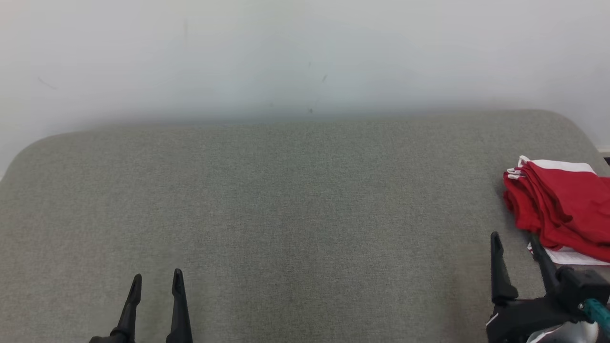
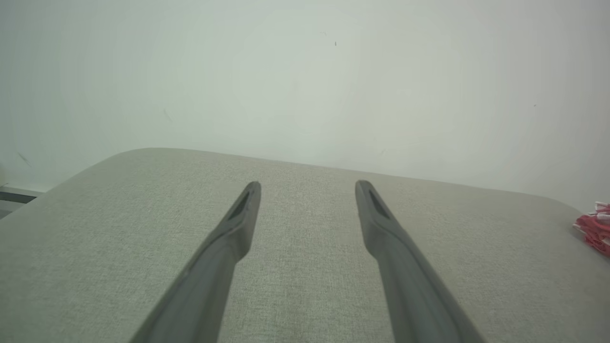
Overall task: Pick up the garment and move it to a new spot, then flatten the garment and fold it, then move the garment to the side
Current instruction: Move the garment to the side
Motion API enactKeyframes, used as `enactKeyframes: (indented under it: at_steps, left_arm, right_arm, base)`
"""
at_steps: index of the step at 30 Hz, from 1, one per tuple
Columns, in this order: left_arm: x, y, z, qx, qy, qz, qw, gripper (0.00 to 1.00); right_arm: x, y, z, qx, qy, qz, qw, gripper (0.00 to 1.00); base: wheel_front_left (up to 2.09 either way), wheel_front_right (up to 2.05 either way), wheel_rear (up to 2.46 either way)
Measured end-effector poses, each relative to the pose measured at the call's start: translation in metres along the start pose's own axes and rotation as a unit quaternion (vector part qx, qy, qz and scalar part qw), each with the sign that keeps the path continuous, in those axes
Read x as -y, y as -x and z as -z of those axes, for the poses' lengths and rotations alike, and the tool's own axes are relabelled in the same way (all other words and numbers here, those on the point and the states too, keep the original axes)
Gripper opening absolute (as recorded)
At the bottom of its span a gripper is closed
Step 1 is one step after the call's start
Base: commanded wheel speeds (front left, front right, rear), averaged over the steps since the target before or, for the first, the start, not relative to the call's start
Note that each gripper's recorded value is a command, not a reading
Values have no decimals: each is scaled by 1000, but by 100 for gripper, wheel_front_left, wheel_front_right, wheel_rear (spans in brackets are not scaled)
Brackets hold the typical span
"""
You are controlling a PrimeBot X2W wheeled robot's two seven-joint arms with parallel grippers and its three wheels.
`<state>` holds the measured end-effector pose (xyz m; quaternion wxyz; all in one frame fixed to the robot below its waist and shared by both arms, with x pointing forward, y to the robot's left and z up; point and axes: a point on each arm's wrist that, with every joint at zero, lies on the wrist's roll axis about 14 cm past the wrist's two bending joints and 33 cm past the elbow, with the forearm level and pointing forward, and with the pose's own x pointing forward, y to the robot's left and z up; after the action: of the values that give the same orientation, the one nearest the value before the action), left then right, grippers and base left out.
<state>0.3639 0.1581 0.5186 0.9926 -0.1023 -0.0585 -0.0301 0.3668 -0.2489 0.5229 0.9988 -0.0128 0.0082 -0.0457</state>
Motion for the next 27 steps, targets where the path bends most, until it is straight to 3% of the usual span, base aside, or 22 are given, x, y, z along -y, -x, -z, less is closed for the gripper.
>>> enactKeyframes:
  at_steps: [5,13,27]
  left_arm:
    - [-12,11,-3,3,-4,-21,1000,100]
    - [-27,23,7,-14,-5,-48,999,100]
    - [-32,30,19,-35,-9,-55,998,100]
  right_arm:
    - [-24,15,9,10,-40,-21,999,100]
    - [-49,30,33,-10,-50,-51,997,100]
    - [-51,31,38,-8,-50,-53,997,100]
  base:
    - [0,0,0]
    - [0,0,0]
    - [0,0,0]
